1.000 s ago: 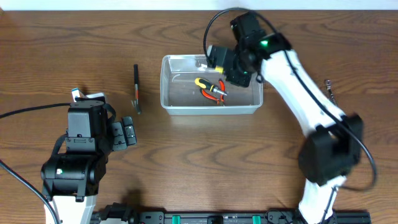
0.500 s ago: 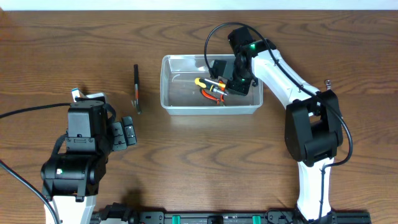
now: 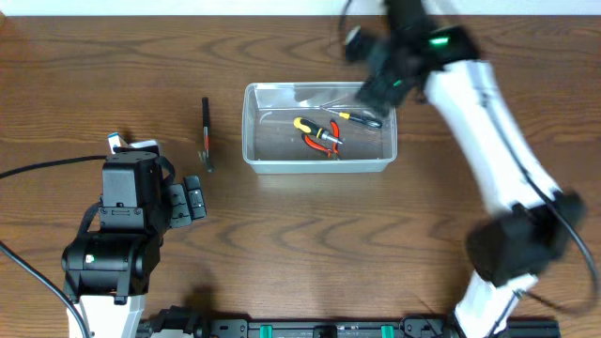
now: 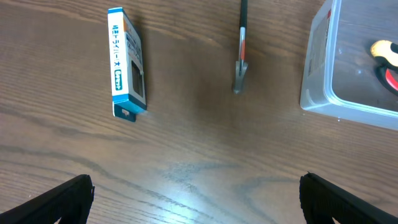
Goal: Pack container
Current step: 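Carry the small screwdriver into the container and release, then lower the right gripper onto the silver wrench and grasp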
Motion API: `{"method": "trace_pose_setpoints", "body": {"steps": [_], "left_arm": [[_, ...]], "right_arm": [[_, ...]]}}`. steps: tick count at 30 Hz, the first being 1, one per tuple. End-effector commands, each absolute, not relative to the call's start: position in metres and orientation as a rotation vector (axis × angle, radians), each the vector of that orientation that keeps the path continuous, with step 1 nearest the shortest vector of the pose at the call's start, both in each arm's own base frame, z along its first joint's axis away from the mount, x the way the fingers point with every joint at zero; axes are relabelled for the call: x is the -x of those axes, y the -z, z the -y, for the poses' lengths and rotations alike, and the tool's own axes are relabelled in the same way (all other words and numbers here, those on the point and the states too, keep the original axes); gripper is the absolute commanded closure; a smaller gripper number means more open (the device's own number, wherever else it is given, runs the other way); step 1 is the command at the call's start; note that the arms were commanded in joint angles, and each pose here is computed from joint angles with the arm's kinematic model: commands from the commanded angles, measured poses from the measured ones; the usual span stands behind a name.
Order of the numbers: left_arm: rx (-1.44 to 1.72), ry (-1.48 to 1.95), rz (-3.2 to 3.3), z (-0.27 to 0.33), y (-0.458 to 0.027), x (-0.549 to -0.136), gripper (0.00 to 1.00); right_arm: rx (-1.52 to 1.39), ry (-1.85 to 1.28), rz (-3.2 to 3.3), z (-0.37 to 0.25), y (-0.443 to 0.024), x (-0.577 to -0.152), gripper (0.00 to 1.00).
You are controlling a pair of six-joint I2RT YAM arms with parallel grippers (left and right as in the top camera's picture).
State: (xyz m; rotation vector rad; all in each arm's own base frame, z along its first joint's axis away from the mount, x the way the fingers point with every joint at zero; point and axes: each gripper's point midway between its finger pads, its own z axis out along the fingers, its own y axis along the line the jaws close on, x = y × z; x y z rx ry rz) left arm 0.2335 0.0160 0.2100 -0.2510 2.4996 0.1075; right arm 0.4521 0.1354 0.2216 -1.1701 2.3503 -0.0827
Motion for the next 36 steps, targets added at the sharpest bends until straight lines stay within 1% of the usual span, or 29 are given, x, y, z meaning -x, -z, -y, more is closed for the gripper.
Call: {"method": "trace_pose_setpoints", "body": {"steps": [1, 4, 7, 11, 15, 19, 25, 29, 33, 36], "left_arm": [[0.254, -0.116, -2.482, -0.017, -0.217, -0.235, 0.02], [0.254, -0.116, -2.482, -0.017, -0.217, -0.235, 0.02], [0.254, -0.116, -2.482, -0.017, -0.217, -0.235, 0.02], [0.253, -0.116, -2.482, -0.017, -0.217, -0.235, 0.02], [0.255, -0.117, -2.481, -0.017, -0.217, -0.235, 0.02], [0.254, -0.117, -2.482, -0.017, -0.217, -0.235, 0.02], [0.254, -0.117, -2.482, -0.017, -0.217, -0.235, 0.02], [0.254, -0.117, -2.482, -0.017, -0.217, -0.235, 0.02], [0.254, -0.117, -2.482, -0.017, -0.217, -0.235, 0.02], [0.254, -0.117, -2.482, -0.017, -0.217, -0.235, 0.02]], "right_arm": [[0.730, 0.216, -2.453, -0.052, -0.273, -0.444, 0.01], [0.534, 0.228, -2.633, 0.011, -0.263, -0.413, 0.01], [0.366, 0.218, -2.822, 0.064, -0.241, -0.381, 0.01], [0.081, 0.189, -2.941, 0.102, -0.219, -0.357, 0.01], [0.012, 0.064, -3.001, 0.095, -0.212, -0.337, 0.01], [-0.019, -0.050, -2.996, 0.075, -0.228, -0.312, 0.01], [-0.152, -0.053, -2.968, 0.059, -0.251, -0.255, 0.01], [-0.170, -0.025, -2.930, 0.054, -0.247, -0.222, 0.01], [-0.242, 0.096, -2.918, 0.076, -0.226, -0.216, 0.01], [-0.340, 0.124, -2.928, 0.100, -0.207, -0.226, 0.01]]}}
